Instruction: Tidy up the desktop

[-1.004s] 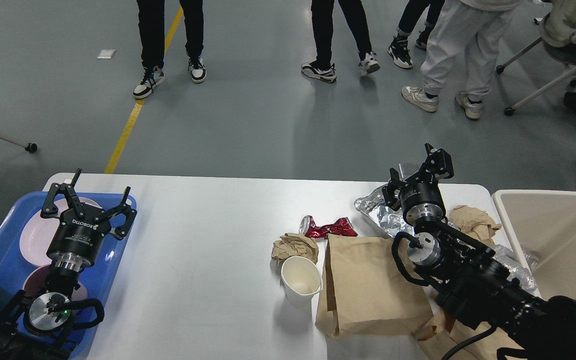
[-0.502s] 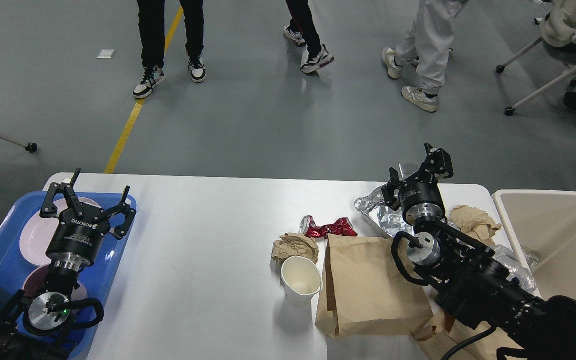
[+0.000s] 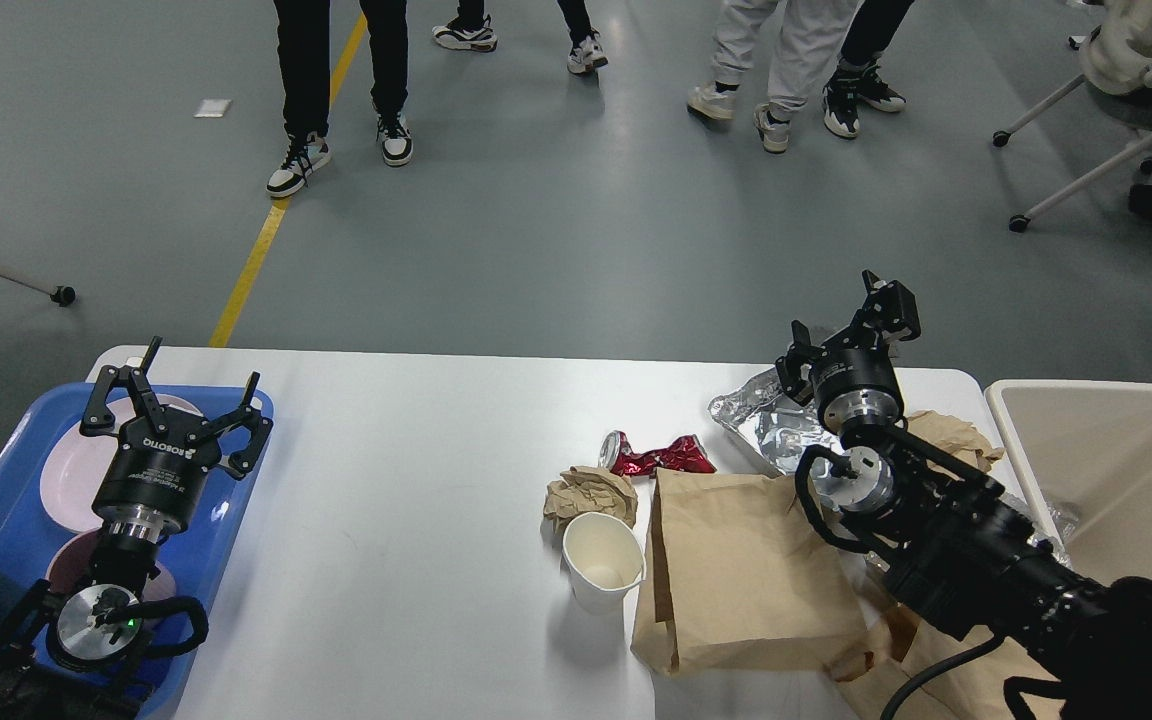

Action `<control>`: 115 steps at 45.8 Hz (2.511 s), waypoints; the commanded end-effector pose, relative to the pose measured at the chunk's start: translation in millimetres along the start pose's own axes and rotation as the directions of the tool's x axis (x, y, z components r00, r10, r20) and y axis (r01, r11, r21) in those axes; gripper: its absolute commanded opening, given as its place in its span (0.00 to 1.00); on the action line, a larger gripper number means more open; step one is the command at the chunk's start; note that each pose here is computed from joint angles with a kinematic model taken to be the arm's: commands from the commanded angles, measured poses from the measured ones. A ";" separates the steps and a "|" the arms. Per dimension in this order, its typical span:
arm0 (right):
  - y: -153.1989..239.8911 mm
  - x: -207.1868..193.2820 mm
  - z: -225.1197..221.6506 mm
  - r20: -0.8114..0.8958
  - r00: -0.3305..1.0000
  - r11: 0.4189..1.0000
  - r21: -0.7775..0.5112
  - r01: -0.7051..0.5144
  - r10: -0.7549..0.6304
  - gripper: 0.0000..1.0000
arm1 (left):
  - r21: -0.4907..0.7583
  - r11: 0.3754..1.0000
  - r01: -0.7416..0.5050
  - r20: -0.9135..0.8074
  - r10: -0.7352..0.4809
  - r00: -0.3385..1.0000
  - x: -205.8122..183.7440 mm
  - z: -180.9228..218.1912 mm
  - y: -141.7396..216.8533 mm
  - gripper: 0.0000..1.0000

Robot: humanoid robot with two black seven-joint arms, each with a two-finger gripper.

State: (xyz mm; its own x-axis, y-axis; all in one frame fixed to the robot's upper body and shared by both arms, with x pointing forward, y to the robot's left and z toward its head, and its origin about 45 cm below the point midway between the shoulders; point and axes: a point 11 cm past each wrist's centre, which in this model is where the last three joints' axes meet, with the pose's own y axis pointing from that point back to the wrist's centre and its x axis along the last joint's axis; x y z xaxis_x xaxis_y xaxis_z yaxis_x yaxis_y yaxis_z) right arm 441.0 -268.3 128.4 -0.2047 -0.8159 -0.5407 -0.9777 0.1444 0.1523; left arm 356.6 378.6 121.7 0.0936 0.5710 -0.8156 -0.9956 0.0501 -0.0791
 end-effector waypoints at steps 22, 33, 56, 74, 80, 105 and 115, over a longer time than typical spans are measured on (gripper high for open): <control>2.9 72.3 -36.6 -0.091 0.989 0.993 0.038 -0.110 0.113 1.00 | 0.002 1.000 0.000 0.000 0.000 1.000 0.0 -0.2 0.0 0.96; 9.2 77.3 -25.8 -0.085 0.989 0.993 0.015 -0.117 0.118 1.00 | 0.002 1.000 0.000 0.000 0.000 1.000 0.0 -0.2 0.0 0.96; -4.5 56.7 -36.1 -0.074 0.996 0.996 -0.070 -0.049 0.044 1.00 | 0.002 1.000 0.000 0.000 0.000 1.000 0.0 -0.2 0.0 0.96; -10.7 75.6 -103.6 -0.212 0.971 0.994 0.002 0.110 -0.107 1.00 | 0.002 1.000 0.000 0.000 0.000 1.000 0.0 -0.2 0.0 0.96; -12.2 51.9 -118.7 -0.384 0.852 0.934 -0.175 0.311 -0.356 1.00 | 0.002 1.000 0.000 0.000 0.000 1.000 0.0 -0.2 0.0 0.96; 11.1 -91.9 -176.1 -0.542 0.057 0.541 -0.818 0.194 -0.839 1.00 | 0.001 1.000 0.000 -0.001 0.000 1.000 0.0 -0.1 0.0 0.96; 57.8 -87.0 -160.9 -0.402 -0.081 0.404 -0.849 -0.341 -0.912 1.00 | 0.002 1.000 0.000 0.000 0.000 1.000 0.0 -0.2 0.0 0.96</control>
State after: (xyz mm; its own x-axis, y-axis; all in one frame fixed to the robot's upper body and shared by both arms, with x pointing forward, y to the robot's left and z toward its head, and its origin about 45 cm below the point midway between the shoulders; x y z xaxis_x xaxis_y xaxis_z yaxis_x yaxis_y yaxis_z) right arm 435.2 -270.4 318.2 0.9049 -0.3178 0.2830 -0.3865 -0.3357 0.8590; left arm 356.6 378.5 121.6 0.0934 0.5708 -0.8158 -0.9956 0.0512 -0.0782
